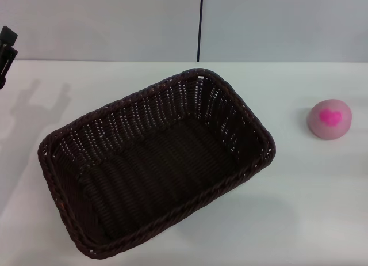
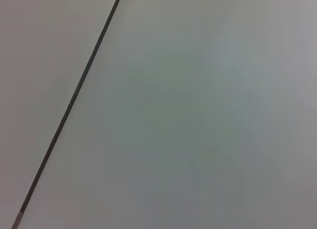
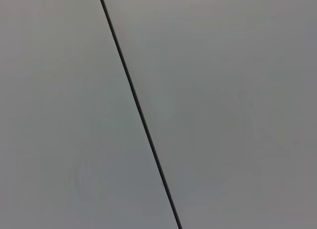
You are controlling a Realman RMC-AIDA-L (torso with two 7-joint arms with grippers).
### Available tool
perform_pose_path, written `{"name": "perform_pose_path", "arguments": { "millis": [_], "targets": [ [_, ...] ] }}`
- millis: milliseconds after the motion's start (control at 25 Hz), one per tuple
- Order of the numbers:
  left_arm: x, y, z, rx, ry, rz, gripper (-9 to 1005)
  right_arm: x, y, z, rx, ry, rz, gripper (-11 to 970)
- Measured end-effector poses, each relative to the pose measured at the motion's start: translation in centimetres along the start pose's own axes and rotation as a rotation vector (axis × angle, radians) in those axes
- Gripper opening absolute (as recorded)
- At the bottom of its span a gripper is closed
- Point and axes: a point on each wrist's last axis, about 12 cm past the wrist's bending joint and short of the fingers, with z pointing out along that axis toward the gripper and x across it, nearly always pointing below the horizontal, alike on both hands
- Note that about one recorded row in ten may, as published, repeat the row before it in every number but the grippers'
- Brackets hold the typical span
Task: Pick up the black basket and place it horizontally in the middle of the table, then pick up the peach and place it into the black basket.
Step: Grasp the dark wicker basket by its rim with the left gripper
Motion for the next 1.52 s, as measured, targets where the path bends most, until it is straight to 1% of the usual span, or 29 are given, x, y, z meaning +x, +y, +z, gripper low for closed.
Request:
{"name": "perform_pose_path", "arguments": {
  "millis": [280, 440, 520, 560, 600, 640, 720, 760, 800, 840, 920, 960, 1000, 1120, 1160, 1200, 1240, 1320, 1360, 1400, 1520],
  "targets": [
    [-0.1, 0.1, 0.0, 0.001, 0.0, -0.022, 774, 0.0, 0.1, 0.1, -0.001, 0.001, 0.002, 611],
    [-0.2, 0.1, 0.2, 0.013, 0.001, -0.073, 768, 0.0, 0.1, 0.1, -0.001, 0.001, 0.002, 610],
    [-0.6, 0.1, 0.6, 0.034, -0.007, -0.137, 765, 0.1, 0.1, 0.1, -0.001, 0.002, 0.003, 609],
    [-1.4, 0.1, 1.3, 0.085, -0.022, -0.216, 764, 0.1, 0.1, 0.1, -0.001, 0.002, 0.003, 608],
    [-1.4, 0.1, 1.3, 0.085, -0.022, -0.216, 763, 0.1, 0.1, 0.1, -0.001, 0.002, 0.003, 608],
    [-1.7, 0.0, 1.6, 0.109, -0.025, -0.238, 761, 0.1, 0.1, 0.1, -0.001, 0.002, 0.003, 608],
    [-2.7, 0.1, 2.3, 0.168, -0.021, -0.3, 759, 0.1, 0.1, 0.1, 0.0, 0.003, 0.003, 607],
    [-3.6, 0.3, 3.1, 0.222, 0.007, -0.376, 757, 0.1, 0.1, 0.1, 0.0, 0.004, 0.003, 606],
    [-3.6, 0.3, 3.1, 0.222, 0.007, -0.376, 756, 0.1, 0.1, 0.1, 0.0, 0.004, 0.003, 606],
    [-3.9, 0.4, 3.5, 0.241, 0.02, -0.4, 755, 0.1, 0.1, 0.1, 0.0, 0.004, 0.003, 606],
    [-4.6, 0.5, 4.3, 0.293, 0.063, -0.45, 752, 0.1, 0.1, 0.1, 0.001, 0.005, 0.004, 605],
    [-5.3, 0.6, 5.3, 0.349, 0.114, -0.481, 751, 0.1, 0.1, 0.0, 0.002, 0.006, 0.004, 604],
    [-5.3, 0.6, 5.3, 0.349, 0.114, -0.481, 749, 0.1, 0.1, 0.0, 0.002, 0.006, 0.004, 604],
    [-6.4, 0.3, 6.8, 0.445, 0.223, -0.499, 745, 0.1, 0.0, -0.1, 0.004, 0.007, 0.004, 603],
    [-7.2, -0.1, 8.0, 0.52, 0.317, -0.487, 744, 0.2, 0.0, -0.1, 0.004, 0.007, 0.004, 602],
    [-7.2, -0.1, 8.0, 0.52, 0.317, -0.487, 742, 0.2, 0.0, -0.1, 0.004, 0.007, 0.004, 602],
    [-7.6, -0.4, 8.5, 0.55, 0.362, -0.479, 741, 0.2, 0.0, -0.1, 0.005, 0.007, 0.004, 602],
    [-8.6, -0.8, 9.8, 0.601, 0.466, -0.46, 738, 0.2, 0.0, -0.1, 0.006, 0.008, 0.007, 601],
    [-9.5, -1.1, 10.9, 0.626, 0.563, -0.442, 737, 0.3, 0.1, -0.2, 0.006, 0.011, 0.011, 600],
    [-9.5, -1.1, 10.9, 0.626, 0.563, -0.442, 736, 0.3, 0.1, -0.2, 0.006, 0.011, 0.011, 600],
    [-10.6, -1.6, 12.6, 0.634, 0.724, -0.356, 732, 0.4, 0.1, -0.1, 0.009, 0.017, 0.014, 599]
  ]
}}
